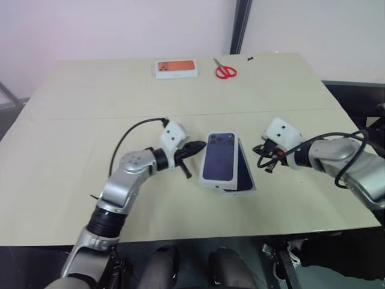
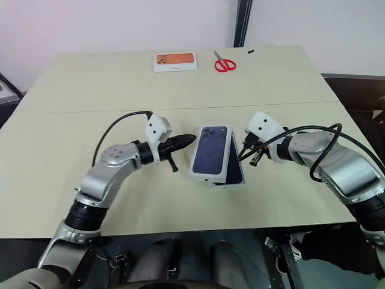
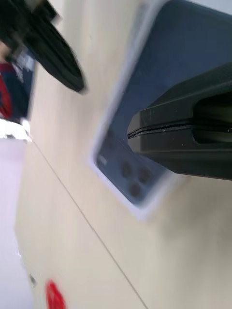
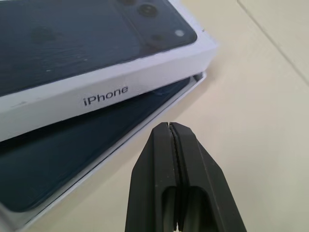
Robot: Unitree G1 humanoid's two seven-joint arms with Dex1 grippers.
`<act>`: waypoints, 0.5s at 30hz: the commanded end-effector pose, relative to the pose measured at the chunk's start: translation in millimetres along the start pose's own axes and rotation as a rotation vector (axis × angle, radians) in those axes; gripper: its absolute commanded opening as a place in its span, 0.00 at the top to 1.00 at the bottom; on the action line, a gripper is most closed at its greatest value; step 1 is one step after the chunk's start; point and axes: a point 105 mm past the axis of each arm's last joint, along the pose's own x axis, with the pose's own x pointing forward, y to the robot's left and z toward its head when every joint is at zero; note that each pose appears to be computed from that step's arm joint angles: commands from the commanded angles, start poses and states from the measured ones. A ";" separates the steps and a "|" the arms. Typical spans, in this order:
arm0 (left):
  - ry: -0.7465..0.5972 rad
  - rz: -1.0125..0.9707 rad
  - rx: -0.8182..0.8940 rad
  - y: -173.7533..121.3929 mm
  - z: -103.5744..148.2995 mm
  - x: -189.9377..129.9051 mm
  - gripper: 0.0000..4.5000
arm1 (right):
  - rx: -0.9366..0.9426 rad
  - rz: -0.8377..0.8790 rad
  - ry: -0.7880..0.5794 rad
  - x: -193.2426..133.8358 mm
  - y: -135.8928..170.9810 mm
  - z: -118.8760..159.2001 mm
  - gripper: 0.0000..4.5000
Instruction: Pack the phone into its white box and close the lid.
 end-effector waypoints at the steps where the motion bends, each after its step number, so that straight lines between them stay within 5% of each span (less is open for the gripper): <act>1: 0.103 0.000 0.081 0.7 -12.3 -7.6 1.00 | -0.066 0.003 -0.045 -2.3 2.2 12.5 0.99; 8: 0.212 -0.086 0.088 -11.9 -31.2 2.0 1.00 | -0.076 0.047 -0.060 5.4 13.8 16.3 0.99; 15: 0.122 -0.177 0.035 -34.8 -15.8 22.5 1.00 | -0.091 0.091 -0.063 5.9 25.8 16.9 0.99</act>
